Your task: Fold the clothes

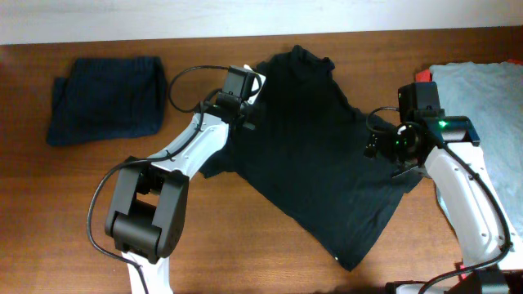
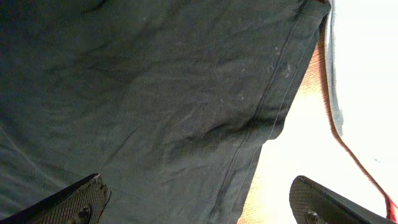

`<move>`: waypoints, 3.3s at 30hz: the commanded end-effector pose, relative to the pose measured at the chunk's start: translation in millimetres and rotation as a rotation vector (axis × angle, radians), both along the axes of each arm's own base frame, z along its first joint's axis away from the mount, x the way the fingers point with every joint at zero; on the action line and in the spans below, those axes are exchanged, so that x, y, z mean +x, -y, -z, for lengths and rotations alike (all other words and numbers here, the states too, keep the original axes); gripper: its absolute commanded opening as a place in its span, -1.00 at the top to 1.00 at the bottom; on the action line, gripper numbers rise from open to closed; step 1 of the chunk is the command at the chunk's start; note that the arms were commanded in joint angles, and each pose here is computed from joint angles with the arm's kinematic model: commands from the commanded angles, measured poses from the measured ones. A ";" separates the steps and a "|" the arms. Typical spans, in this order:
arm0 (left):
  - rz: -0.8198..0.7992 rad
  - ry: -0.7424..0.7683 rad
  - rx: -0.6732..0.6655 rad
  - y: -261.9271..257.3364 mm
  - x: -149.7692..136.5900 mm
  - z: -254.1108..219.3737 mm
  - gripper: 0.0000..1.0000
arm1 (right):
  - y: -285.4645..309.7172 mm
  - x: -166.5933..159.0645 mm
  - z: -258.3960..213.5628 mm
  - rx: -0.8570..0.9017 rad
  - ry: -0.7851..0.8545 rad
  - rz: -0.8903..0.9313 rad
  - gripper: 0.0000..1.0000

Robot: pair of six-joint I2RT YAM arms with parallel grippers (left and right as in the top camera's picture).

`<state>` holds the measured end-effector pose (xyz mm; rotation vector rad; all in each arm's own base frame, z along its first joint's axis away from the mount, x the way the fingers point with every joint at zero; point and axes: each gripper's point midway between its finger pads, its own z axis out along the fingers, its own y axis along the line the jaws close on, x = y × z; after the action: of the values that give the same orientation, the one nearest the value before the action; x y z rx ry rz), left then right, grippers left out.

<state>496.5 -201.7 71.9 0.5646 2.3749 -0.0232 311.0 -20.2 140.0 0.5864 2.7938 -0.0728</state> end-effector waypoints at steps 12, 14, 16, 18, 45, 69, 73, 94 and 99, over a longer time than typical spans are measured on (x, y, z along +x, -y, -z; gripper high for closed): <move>-0.035 -0.069 0.005 1.7 -2.2 36.0 -0.27 | 4.0 3.4 -6.0 -0.010 0.018 0.014 -0.97; -0.035 -0.070 0.006 1.8 -2.5 37.0 -0.28 | 4.0 3.4 -6.0 -0.010 0.018 0.014 -0.97; -0.036 -0.071 0.006 1.5 -2.4 37.2 -0.28 | 4.0 3.4 -6.0 -0.010 0.018 0.014 -0.97; -0.036 -0.071 0.006 1.5 -2.3 37.3 -0.27 | 4.0 3.4 -6.0 -0.010 0.018 0.014 -0.97; -0.081 -0.022 0.048 -3.5 18.2 33.6 0.57 | 4.0 3.4 -6.0 -0.010 0.018 0.014 -0.97; -0.214 0.073 0.120 -69.1 51.3 20.7 0.70 | 4.0 3.4 -6.0 -0.010 0.018 0.014 -0.97; -0.238 0.089 0.113 -79.9 58.2 20.8 0.69 | 4.0 3.4 -6.0 -0.010 0.018 0.014 -0.97; -0.127 -0.044 -0.020 -85.1 52.7 3.8 0.34 | 4.0 3.4 -6.0 -0.010 0.018 0.014 -0.97; -0.006 -0.103 -0.205 -46.4 45.6 -12.1 0.43 | 4.0 3.4 -6.0 -0.010 0.018 0.014 -0.98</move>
<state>541.6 -118.4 51.1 0.4103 2.5126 -0.0441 310.9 -20.2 140.0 0.5859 2.7943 -0.0730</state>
